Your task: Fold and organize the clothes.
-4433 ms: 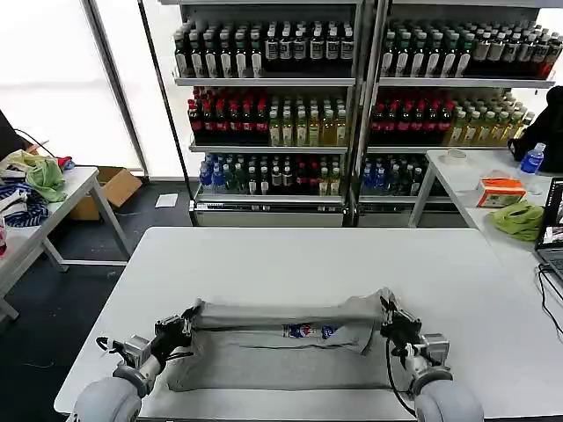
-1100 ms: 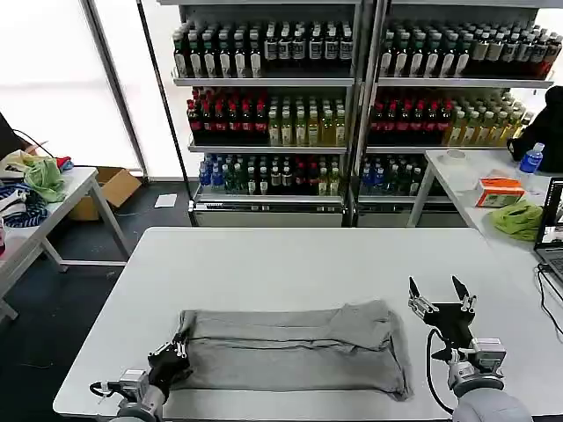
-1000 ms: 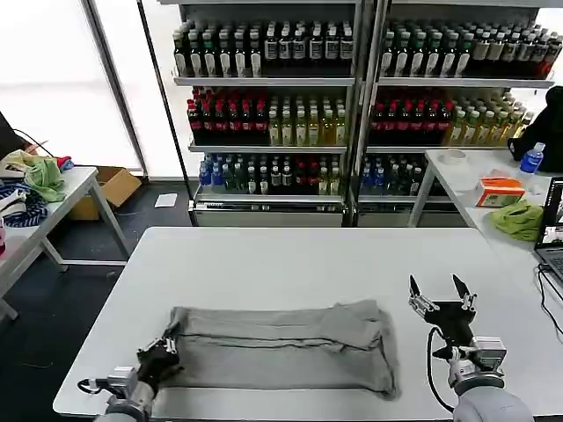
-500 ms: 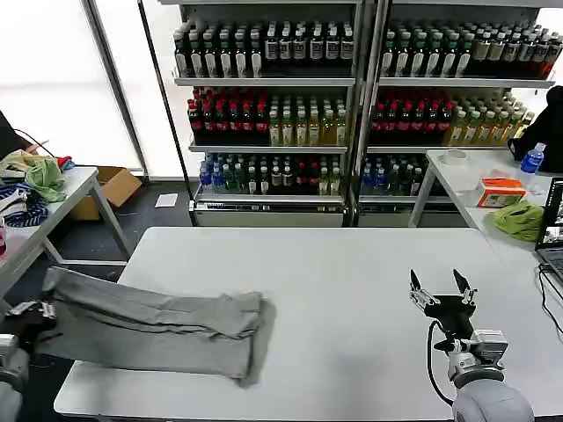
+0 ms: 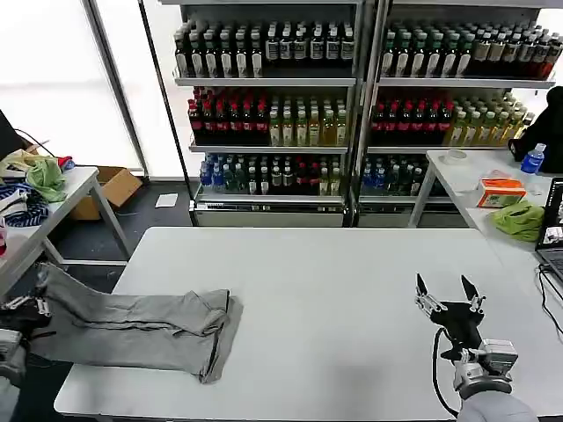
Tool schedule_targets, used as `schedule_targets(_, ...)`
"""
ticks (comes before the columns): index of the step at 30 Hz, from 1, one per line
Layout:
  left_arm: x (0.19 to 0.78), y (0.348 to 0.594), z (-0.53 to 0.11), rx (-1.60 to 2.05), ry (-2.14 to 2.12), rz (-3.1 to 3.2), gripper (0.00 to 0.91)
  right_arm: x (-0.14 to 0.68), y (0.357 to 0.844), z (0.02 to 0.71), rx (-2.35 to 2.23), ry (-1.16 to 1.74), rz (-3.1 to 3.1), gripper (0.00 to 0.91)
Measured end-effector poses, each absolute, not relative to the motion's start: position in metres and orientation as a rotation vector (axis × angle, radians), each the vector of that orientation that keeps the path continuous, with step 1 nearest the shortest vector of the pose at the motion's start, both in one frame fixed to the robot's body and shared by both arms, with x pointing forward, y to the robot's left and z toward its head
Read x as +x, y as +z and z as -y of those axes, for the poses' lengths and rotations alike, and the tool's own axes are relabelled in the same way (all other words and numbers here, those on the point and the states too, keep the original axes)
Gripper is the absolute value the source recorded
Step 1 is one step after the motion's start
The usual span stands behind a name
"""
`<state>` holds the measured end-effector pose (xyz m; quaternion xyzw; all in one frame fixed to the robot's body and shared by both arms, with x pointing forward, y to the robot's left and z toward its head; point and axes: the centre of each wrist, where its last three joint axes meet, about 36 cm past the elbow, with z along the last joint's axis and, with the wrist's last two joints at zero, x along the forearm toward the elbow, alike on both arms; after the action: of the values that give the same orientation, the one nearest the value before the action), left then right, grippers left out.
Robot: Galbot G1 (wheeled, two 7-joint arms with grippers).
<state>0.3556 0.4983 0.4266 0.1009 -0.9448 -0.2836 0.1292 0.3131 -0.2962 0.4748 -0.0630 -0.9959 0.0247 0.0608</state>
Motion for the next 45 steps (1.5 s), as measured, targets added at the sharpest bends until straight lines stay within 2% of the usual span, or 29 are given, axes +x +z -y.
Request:
schedule_targets(9,0.356,0.396,-0.424,0.115,-0.73,2.761,0.0,0.3,0.475,0.292,-0.211,0.07,3.005,0.907)
schedule_targets(16,0.355,0.387,-0.368,-0.018,-0.672,2.776,0.0,0.292,0.475,0.29,-0.223,0.069,3.001,0.907)
schedule_targets(27,0.352,0.395,-0.298,-0.216,-0.616,2.796,0.0,0.283,0.468,0.287,-0.241,0.071,2.979,0.907)
schedule_targets(40,0.346,0.393,-0.255,-0.402,-0.578,2.758,0.01,0.282,0.459,0.284,-0.246,0.061,2.96,0.907)
schedule_targets(41,0.347,0.392,-0.253,-0.409,-0.573,2.757,0.836,0.282,0.458,0.283,-0.245,0.061,2.959,0.907)
schedule_targets(42,0.347,0.391,-0.252,-0.415,-0.568,2.755,0.907,0.283,0.458,0.283,-0.244,0.062,2.958,0.907)
schedule_targets(45,0.348,0.388,-0.249,-0.42,-0.551,2.751,0.907,0.283,0.456,0.282,-0.241,0.064,2.955,0.907)
